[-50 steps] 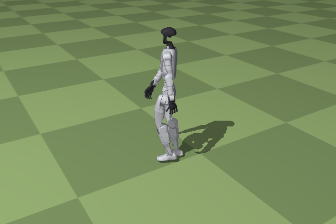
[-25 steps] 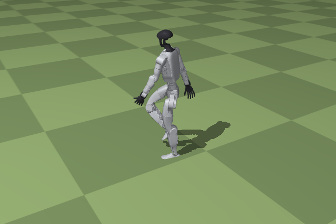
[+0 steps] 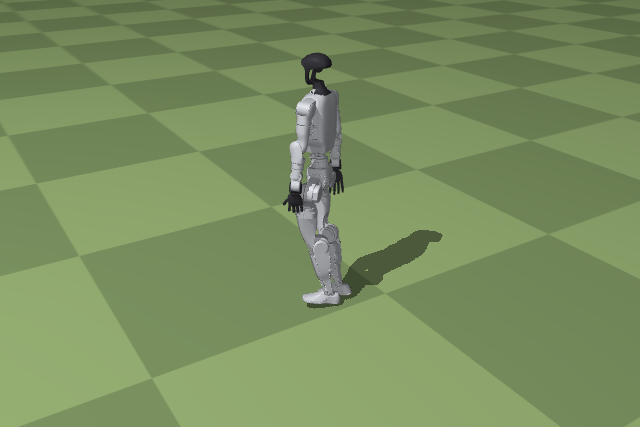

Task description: In place motions

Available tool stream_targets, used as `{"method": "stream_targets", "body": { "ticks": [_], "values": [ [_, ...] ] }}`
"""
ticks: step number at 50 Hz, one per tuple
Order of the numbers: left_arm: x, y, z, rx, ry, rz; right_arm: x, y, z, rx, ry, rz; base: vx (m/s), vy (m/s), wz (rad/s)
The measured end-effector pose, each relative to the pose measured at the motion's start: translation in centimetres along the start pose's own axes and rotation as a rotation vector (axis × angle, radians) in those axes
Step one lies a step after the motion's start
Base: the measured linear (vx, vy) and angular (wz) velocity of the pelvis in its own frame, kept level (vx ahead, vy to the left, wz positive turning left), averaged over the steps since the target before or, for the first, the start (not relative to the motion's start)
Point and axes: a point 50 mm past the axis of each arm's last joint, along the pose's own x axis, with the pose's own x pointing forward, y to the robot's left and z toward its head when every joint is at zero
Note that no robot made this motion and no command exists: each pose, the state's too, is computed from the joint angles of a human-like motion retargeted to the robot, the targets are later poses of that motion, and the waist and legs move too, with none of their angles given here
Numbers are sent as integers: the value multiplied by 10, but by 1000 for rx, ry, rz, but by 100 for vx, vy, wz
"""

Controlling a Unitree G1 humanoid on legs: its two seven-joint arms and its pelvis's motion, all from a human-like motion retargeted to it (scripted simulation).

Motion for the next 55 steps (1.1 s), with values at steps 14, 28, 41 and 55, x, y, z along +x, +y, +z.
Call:
{"method": "stream_targets", "body": {
  "ticks": [14, 28, 41, 55],
  "values": [
    [-37, 25, -168, -174, 415, 105, -50, -9, 217, -112, -581, -47, -30, -12, -13],
    [-44, 33, -176, -170, 450, 88, -164, 16, 338, -361, -1185, -115, 5, -7, -12],
    [-8, 27, -47, 28, 143, 110, -13, 13, 125, -284, -356, -8, 33, 3, 74],
    [-89, -85, 256, 373, -845, -55, -31, -25, -124, 301, 354, -101, -7, 6, 41]
  ]
}}
